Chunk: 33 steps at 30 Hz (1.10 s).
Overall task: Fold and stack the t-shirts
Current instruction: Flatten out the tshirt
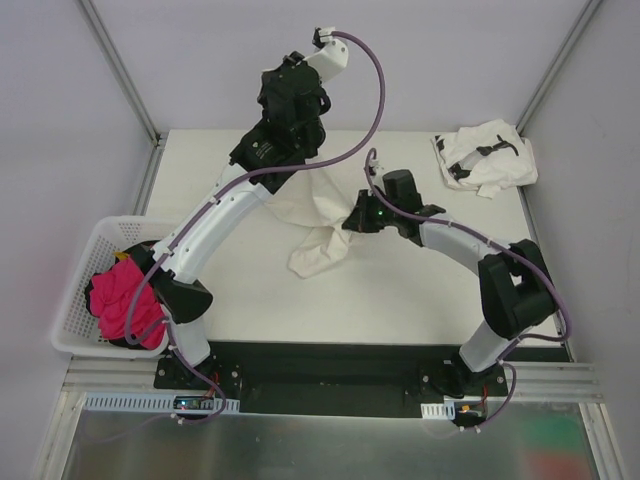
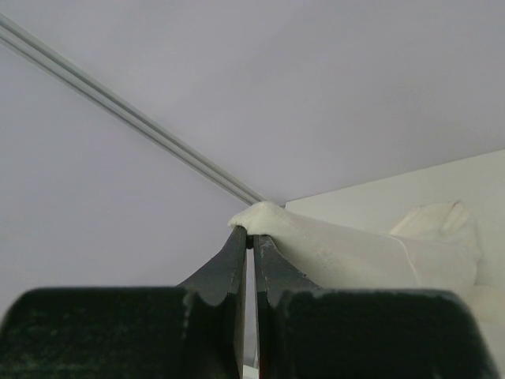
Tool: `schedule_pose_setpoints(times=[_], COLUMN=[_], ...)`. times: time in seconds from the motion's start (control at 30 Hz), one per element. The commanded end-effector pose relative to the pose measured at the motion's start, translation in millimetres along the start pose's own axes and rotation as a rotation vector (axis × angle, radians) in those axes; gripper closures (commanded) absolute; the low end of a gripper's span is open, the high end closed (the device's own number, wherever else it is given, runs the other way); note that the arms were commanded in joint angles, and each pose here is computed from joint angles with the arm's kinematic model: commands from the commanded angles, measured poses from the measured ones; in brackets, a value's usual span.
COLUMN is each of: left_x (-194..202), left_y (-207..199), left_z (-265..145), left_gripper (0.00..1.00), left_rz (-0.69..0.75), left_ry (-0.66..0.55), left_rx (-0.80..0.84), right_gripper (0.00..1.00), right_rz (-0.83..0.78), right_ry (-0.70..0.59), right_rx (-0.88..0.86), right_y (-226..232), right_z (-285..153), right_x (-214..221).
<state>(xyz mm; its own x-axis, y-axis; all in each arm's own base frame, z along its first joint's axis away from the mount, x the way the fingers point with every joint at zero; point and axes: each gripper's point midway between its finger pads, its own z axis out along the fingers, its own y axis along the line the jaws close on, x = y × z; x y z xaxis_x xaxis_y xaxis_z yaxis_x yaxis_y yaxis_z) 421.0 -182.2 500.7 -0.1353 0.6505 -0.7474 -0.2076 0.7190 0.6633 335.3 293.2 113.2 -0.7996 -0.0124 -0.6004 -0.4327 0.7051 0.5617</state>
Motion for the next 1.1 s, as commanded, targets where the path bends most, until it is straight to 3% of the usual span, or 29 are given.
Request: schedule_pose_setpoints(times=[0.0, 0.4, 0.73, 0.83, 1.07], left_x=[-4, 14, 29, 35, 41], left_y=[35, 14, 0, -3, -2], left_z=[-8, -7, -2, -2, -1], left_gripper=[1.0, 1.0, 1.0, 1.0, 1.0], left_rz=[-0.1, -0.089, -0.077, -0.077, -0.085], left_ry=[-0.034, -0.013, 0.009, 0.018, 0.026], left_rx=[-0.043, -0.004, 0.015, 0.019, 0.018], right_gripper=[0.99, 0.99, 0.99, 0.99, 0.99], right_rz=[0.017, 0.023, 0.109, 0.099, 0.019], right_ry=[-0.157, -0.4, -0.539, -0.546, -0.392], right_rx=[0.116, 0.509, 0.758, 0.753, 0.449], right_y=[-21, -66, -103, -101, -45], right_z=[-40, -122, -168, -167, -104], right_x=[-44, -117, -132, -137, -133])
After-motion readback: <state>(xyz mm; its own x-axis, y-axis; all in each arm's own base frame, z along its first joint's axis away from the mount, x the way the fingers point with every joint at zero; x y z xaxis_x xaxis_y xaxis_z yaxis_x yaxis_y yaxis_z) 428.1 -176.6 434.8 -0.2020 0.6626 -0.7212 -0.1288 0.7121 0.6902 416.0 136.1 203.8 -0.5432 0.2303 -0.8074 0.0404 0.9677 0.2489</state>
